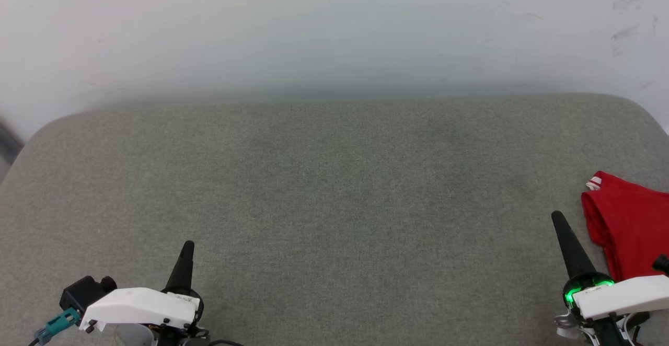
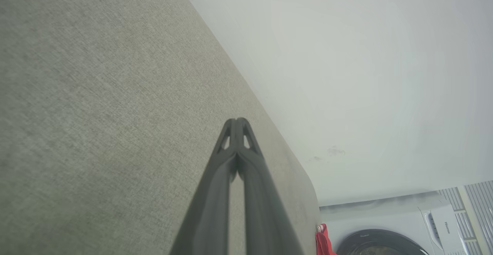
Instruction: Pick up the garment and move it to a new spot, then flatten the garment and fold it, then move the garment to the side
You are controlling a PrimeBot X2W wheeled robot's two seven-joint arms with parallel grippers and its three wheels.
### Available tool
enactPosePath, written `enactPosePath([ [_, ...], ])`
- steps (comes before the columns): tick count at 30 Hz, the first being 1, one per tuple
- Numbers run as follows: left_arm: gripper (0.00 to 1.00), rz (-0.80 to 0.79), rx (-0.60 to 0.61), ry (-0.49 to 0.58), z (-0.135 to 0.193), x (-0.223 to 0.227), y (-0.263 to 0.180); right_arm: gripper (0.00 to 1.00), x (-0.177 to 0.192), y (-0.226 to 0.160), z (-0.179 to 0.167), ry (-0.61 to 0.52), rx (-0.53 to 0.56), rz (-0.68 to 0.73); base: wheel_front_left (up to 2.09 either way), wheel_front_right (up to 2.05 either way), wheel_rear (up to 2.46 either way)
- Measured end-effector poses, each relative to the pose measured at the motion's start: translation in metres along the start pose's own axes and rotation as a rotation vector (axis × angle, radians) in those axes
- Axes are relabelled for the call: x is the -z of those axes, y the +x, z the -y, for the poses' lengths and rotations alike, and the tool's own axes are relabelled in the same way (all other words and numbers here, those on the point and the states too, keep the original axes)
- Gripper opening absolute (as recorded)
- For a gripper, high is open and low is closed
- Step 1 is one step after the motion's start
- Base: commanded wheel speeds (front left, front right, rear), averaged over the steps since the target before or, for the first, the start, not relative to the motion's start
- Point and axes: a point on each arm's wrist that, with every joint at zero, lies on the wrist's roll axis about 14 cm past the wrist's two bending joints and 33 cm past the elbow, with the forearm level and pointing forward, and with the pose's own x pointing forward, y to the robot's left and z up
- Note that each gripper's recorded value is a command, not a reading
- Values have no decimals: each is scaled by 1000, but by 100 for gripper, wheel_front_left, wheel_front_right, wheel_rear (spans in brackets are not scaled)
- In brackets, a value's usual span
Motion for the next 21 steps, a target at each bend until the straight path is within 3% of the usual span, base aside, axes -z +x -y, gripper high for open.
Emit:
enactPosePath([
  [21,0,15,45,-219,5,-8,5,0,3,8,5,220,8,13,0,0,0],
])
